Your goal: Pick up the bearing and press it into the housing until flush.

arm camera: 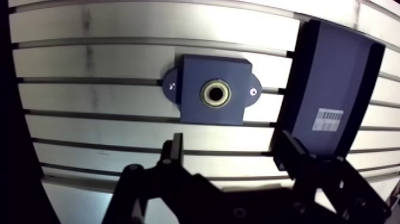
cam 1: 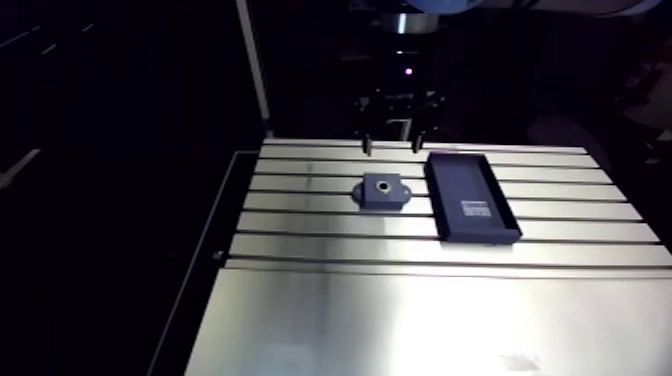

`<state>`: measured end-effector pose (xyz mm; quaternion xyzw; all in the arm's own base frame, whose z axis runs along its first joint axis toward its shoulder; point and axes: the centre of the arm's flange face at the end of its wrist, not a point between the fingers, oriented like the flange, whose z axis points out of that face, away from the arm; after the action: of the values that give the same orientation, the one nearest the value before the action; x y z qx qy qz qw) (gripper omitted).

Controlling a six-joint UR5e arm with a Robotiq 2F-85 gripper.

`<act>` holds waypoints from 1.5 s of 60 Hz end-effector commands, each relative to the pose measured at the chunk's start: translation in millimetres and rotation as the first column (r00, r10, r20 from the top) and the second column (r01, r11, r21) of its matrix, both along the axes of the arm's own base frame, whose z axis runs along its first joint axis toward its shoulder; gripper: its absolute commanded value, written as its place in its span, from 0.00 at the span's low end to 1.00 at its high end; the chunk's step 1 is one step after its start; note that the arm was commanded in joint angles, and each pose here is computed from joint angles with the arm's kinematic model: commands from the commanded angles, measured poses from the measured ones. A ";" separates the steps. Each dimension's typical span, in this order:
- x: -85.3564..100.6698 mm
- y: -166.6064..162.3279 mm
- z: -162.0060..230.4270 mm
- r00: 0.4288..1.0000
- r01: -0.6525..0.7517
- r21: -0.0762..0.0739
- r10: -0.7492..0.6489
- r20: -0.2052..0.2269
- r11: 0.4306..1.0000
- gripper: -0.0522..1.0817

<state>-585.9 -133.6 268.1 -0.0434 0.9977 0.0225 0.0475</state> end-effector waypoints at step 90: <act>73.6 4.6 218.7 0.995 0.024 -0.030 -0.027 -0.097 0.999 0.05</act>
<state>-524.0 -128.9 485.8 -0.0277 0.9996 0.0100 -0.0030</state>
